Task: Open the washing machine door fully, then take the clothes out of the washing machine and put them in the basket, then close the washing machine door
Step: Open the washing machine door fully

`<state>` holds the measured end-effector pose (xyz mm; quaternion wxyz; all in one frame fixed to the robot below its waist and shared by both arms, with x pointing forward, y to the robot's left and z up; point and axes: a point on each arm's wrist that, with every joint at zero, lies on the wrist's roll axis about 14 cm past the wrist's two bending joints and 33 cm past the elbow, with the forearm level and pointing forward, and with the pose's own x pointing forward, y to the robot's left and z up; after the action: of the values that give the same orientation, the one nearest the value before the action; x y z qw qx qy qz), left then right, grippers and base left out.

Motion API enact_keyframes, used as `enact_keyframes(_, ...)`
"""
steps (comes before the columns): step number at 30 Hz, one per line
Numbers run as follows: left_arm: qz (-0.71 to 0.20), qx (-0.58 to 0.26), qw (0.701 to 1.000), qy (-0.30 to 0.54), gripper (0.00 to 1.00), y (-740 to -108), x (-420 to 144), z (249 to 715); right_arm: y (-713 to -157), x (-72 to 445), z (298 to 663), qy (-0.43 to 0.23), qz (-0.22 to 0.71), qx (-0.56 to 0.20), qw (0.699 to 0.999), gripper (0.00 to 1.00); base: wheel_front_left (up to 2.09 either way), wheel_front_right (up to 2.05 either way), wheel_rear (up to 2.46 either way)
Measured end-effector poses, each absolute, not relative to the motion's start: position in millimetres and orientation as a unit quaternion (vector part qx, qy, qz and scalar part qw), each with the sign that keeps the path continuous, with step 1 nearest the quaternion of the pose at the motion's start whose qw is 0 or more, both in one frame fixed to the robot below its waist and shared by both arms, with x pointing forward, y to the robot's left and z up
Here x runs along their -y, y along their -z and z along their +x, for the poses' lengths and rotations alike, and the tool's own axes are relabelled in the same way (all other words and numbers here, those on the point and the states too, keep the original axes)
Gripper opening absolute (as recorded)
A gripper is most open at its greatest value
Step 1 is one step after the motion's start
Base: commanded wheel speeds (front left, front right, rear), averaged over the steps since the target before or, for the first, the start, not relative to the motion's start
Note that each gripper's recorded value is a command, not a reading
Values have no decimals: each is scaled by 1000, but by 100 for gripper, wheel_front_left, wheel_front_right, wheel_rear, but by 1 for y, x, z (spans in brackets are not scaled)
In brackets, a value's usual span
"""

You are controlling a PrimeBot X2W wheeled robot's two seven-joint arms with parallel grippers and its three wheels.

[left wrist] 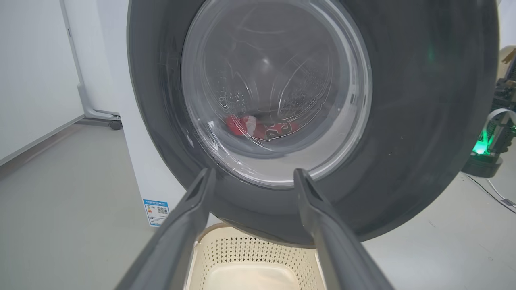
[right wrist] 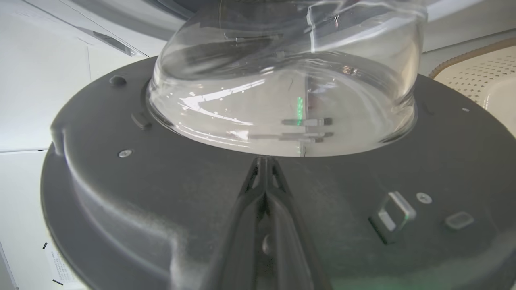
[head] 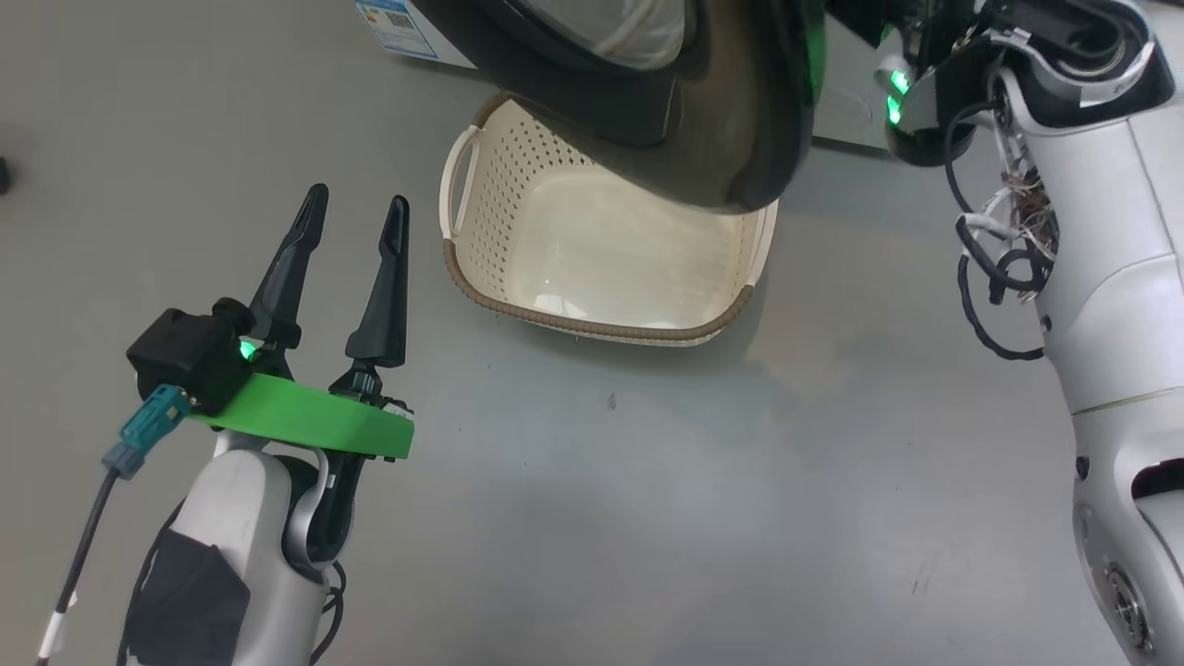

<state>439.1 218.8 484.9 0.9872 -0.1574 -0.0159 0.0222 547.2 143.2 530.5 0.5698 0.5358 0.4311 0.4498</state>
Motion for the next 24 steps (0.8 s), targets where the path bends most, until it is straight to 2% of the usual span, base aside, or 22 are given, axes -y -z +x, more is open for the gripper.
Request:
enact_keyframes(8,-152,20,988,-26,100,-493,-220,423,-537,-156,501,-481,505,-470,541,0,0,0,0)
enact_keyframes(17,-151,31,988,-33,100,-504,-224,404,-562,-169,463,-517,509,-470,502,0,0,0,0)
enact_keyframes(24,-148,34,987,-48,100,-507,-232,389,-558,-187,437,-527,485,-489,499,0,0,0,0)
